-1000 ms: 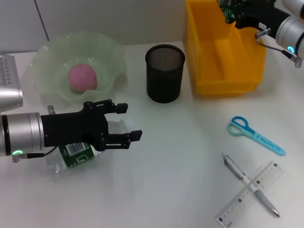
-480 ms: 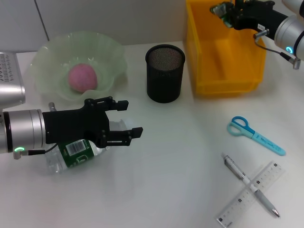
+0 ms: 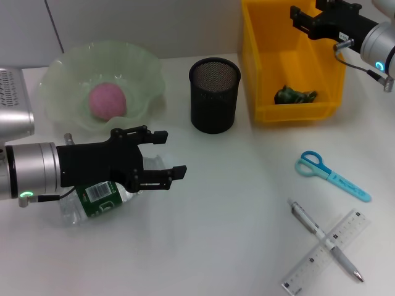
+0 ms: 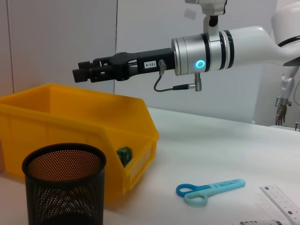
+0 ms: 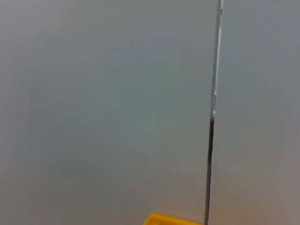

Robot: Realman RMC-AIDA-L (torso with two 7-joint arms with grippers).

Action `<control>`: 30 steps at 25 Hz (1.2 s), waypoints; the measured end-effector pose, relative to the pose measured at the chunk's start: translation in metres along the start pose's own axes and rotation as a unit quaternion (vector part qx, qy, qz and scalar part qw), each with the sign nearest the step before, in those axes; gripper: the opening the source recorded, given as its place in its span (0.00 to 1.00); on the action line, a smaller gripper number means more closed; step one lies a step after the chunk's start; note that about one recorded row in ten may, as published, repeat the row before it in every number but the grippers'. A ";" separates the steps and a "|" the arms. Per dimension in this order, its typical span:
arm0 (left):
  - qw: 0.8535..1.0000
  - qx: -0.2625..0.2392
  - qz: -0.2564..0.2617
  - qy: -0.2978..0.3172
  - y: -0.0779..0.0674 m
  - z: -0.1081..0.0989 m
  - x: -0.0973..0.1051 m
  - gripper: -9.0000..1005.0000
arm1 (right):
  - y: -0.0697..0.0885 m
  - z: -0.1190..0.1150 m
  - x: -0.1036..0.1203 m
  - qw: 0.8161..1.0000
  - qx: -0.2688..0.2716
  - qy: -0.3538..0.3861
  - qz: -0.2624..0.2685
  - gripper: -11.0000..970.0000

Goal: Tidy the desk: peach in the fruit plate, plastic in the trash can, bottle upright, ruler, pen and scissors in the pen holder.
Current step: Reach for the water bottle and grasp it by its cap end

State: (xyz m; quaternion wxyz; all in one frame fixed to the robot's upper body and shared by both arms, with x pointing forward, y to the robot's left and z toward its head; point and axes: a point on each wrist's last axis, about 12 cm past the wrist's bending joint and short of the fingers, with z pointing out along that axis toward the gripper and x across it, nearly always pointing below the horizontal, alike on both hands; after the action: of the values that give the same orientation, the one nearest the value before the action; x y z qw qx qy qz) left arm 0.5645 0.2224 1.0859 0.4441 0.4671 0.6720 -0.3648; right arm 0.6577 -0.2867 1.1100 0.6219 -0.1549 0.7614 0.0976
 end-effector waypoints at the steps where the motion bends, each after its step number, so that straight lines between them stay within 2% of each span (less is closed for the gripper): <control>1: 1.000 0.000 0.000 0.000 0.000 0.000 0.000 0.83 | 0.000 0.000 0.000 1.000 0.001 0.000 0.002 0.48; 8: 1.000 0.004 -0.002 0.000 -0.001 -0.001 0.001 0.83 | -0.003 -0.003 -0.001 1.000 0.001 -0.006 0.018 0.70; 14: 1.000 0.004 -0.004 0.001 -0.002 -0.002 0.002 0.83 | -0.005 -0.004 -0.001 0.999 0.006 -0.012 0.031 0.83; 22: 1.000 0.005 -0.003 0.002 -0.002 -0.003 0.002 0.83 | -0.008 -0.008 -0.003 0.998 0.016 -0.026 0.049 0.83; 30: 1.000 0.005 -0.004 0.003 -0.002 -0.004 0.003 0.83 | -0.003 -0.012 -0.007 0.996 -0.013 -0.057 0.072 0.83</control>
State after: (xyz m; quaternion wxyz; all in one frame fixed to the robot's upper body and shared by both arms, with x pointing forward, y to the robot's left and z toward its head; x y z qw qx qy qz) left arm 0.5612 0.2263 1.0848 0.4384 0.4678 0.6732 -0.3685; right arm 0.6487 -0.2932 1.1192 0.6532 -0.1017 0.7329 0.1607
